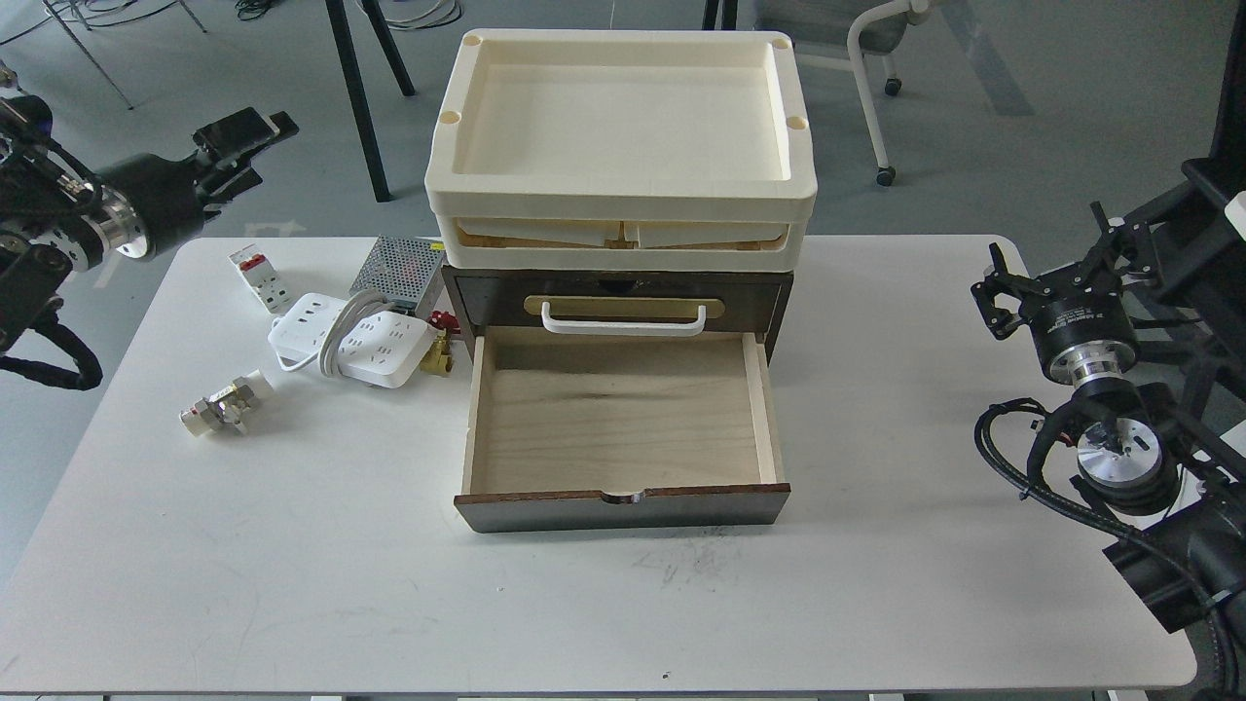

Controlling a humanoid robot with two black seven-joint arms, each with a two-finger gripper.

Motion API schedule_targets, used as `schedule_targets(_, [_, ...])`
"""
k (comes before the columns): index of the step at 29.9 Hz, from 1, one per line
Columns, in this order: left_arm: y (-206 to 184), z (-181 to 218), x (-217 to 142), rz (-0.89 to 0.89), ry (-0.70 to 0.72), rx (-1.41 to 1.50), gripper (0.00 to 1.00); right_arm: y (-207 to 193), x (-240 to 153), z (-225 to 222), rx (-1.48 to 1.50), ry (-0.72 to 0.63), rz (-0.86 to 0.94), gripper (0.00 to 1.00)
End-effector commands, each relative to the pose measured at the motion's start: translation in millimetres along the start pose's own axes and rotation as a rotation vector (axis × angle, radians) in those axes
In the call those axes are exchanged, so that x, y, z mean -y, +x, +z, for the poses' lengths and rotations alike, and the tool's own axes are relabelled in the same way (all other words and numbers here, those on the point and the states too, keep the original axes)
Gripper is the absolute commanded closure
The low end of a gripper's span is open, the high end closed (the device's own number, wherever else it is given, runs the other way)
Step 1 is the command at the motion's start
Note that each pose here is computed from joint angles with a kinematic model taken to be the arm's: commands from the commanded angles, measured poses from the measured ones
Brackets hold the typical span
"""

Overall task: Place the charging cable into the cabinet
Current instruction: 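Lower the left gripper onto the white power strip and close on it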

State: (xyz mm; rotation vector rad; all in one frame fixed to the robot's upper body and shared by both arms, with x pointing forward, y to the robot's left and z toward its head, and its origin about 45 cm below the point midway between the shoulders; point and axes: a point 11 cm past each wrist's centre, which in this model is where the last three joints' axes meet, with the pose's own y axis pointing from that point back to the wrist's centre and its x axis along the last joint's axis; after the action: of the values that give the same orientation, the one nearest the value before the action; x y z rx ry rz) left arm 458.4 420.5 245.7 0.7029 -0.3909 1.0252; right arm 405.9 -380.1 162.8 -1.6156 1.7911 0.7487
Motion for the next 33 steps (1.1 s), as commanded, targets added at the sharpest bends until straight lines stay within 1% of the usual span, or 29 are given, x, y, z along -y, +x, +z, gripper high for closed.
schedule_targets(1, [-23,-26,-3,-0.037,0.063,0.163,0.01,0,0,0,0.0,0.0,0.0,0.0])
schedule_targets(5, [-46,-53,-7,-0.071,0.139,0.312,0.01,0,0,0,0.0,0.0,-0.001,0.0])
schedule_targets(10, [-62,-66,-7,-0.065,0.157,0.481,0.01,0,0,0,0.0,0.0,0.0,0.0])
schedule_targets(11, [-68,-65,-5,-0.069,0.15,0.501,0.02,0,0,0,0.0,0.0,0.0,0.0])
schedule_targets(15, [-95,-61,7,-0.099,0.113,0.566,0.13,0,0,0,0.0,0.0,-0.001,0.0])
schedule_targets(18, [-113,-74,3,-0.147,0.12,0.64,0.15,0,0,0,0.0,-0.001,0.0,0.0])
schedule_targets(21, [-114,-75,2,-0.152,0.121,0.651,0.16,0,0,1,0.002,-0.002,0.0,0.0])
schedule_targets(23, [-115,-78,1,-0.157,0.126,0.658,0.22,0,0,1,0.002,-0.002,0.0,0.0])
schedule_targets(27, [-114,-86,1,-0.164,0.163,0.694,0.28,0,0,1,0.002,-0.002,-0.001,0.0])
schedule_targets(33, [-120,-87,13,-0.15,0.195,0.717,0.33,0,0,1,0.002,-0.002,-0.001,0.0])
